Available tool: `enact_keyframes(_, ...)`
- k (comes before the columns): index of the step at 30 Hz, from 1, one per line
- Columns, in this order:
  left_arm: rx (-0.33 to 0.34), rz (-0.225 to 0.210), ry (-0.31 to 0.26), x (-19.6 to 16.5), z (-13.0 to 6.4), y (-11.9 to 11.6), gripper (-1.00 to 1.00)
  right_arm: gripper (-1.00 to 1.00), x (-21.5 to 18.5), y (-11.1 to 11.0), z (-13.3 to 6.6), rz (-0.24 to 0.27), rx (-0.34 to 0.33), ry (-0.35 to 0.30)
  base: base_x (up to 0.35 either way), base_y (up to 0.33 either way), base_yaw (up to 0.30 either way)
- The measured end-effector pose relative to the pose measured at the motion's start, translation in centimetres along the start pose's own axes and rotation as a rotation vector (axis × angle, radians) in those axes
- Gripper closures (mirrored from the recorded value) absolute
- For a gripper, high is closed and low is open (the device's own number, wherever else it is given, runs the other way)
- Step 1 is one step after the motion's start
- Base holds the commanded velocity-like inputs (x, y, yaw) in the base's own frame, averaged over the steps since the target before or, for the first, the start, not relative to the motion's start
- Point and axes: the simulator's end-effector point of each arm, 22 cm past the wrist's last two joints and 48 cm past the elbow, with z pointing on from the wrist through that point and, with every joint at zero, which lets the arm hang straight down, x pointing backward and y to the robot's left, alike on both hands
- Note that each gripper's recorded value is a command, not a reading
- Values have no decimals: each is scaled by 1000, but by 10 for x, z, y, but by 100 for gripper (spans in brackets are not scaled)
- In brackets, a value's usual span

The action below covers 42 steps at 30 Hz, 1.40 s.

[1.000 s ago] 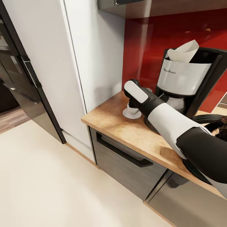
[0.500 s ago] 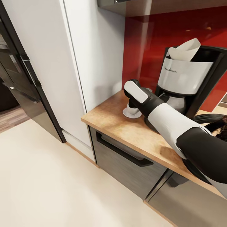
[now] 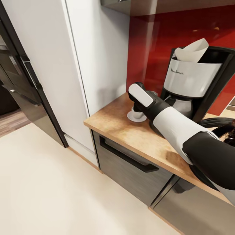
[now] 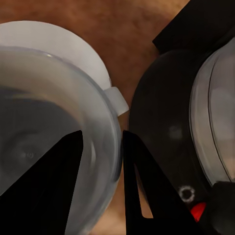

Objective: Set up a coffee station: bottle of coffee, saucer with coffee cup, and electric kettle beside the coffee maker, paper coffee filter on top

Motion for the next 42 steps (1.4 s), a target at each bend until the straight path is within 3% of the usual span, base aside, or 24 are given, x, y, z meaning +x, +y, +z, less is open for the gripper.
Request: enact_keyframes(42, -5, -1, 14, 5, 1, 2, -100, 100, 6, 4, 10, -7, 0, 14, 19, 0, 0)
